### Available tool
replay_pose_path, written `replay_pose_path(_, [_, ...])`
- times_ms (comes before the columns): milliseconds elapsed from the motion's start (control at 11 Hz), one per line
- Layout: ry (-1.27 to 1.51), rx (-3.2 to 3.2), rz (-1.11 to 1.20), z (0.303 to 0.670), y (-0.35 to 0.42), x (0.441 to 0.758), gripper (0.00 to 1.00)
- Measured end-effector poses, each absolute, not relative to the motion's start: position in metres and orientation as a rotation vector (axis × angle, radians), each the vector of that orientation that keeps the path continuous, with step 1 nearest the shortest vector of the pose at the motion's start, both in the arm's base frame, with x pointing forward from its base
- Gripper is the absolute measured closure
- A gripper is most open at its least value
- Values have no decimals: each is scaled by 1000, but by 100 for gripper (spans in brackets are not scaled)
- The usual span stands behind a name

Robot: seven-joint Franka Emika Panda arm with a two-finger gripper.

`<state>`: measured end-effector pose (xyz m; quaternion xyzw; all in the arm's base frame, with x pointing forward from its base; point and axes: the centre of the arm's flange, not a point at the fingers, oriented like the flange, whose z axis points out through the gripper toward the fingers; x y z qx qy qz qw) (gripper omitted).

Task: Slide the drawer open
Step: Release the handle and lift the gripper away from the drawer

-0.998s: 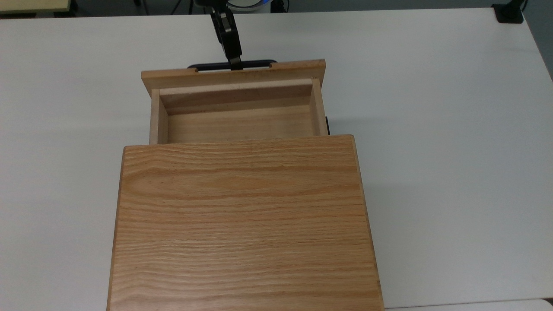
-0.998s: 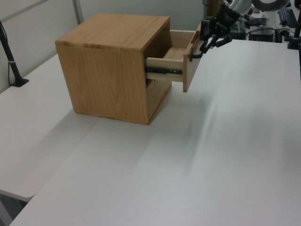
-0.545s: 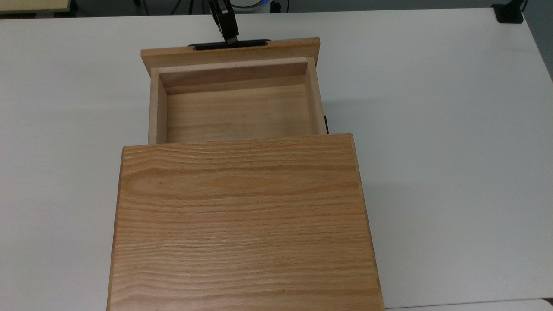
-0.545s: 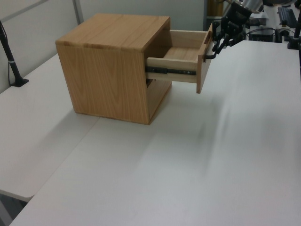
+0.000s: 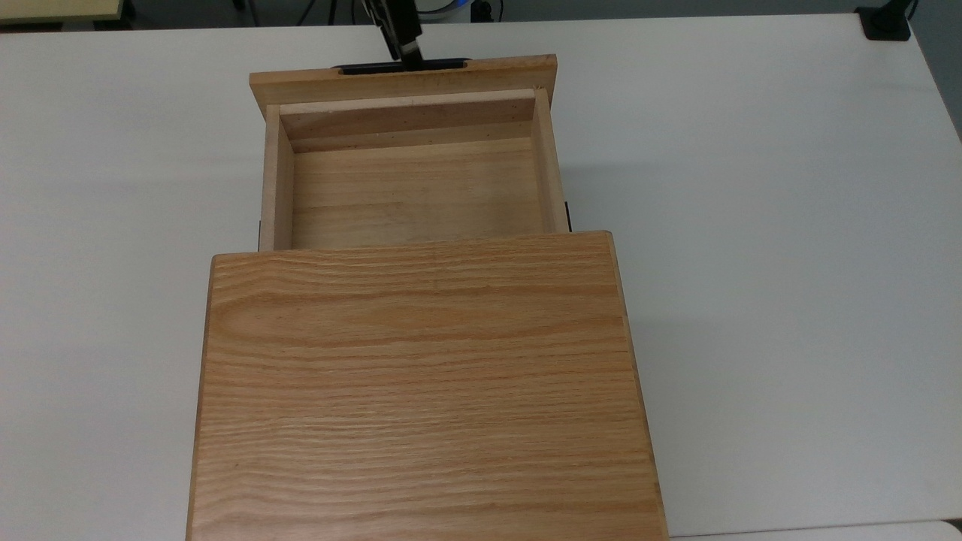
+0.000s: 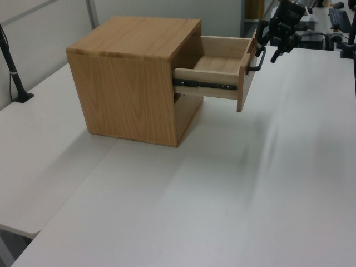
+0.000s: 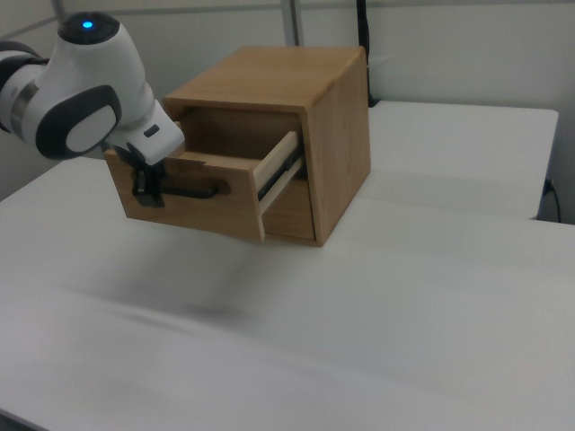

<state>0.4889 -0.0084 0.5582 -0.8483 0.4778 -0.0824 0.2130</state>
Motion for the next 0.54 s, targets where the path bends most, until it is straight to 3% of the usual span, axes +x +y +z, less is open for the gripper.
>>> replay_pose_path(272, [979, -2563, -176, 587, -2, 482, 0])
replay_pose_path(545, [486, -2868, -166, 630, -11, 477, 0])
